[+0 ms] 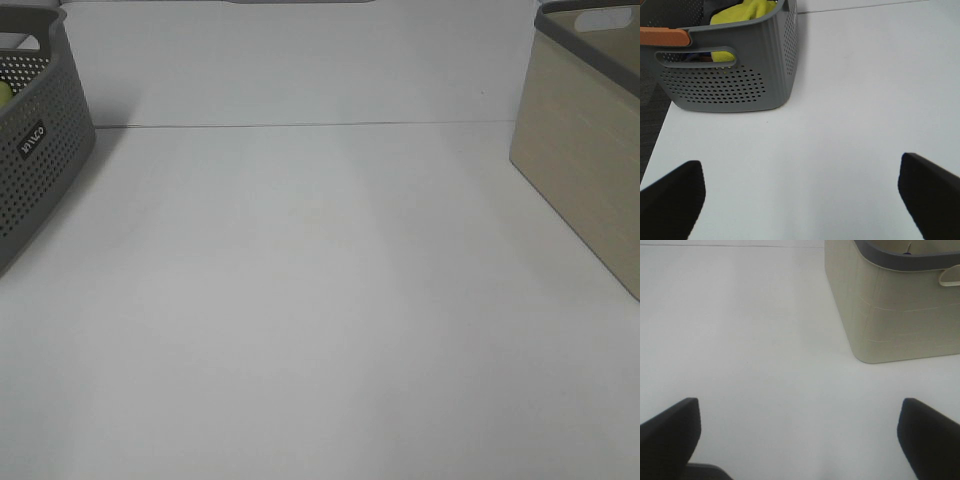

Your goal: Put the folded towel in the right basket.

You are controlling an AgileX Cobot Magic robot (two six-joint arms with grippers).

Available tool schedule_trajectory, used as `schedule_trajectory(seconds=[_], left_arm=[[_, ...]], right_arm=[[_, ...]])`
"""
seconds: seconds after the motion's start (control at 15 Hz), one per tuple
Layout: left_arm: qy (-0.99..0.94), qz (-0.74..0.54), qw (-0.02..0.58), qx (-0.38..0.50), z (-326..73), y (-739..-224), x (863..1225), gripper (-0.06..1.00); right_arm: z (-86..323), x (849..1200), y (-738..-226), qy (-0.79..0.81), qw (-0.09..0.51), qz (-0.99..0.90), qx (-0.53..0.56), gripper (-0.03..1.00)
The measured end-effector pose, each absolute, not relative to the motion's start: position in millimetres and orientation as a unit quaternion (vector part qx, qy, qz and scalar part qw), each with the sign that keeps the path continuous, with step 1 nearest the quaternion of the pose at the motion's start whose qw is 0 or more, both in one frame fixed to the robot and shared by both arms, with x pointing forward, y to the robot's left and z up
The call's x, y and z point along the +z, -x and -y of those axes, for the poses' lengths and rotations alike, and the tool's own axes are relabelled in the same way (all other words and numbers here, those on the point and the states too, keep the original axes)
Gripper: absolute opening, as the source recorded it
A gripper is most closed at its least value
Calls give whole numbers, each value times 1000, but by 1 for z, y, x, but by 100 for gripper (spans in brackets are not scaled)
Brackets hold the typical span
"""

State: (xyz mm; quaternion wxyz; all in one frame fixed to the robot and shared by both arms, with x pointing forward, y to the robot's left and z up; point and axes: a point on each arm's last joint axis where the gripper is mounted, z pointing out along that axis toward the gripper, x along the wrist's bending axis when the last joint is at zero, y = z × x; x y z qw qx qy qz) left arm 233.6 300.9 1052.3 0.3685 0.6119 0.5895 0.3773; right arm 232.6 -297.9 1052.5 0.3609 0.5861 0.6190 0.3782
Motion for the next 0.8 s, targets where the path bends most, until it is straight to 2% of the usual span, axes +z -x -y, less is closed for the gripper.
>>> schedule_trajectory(seconds=[0.8], left_arm=[[-612, -589, 368, 377, -301, -234, 1052, 99]], right_arm=[[298, 1053, -233, -586, 361, -619, 378, 98]])
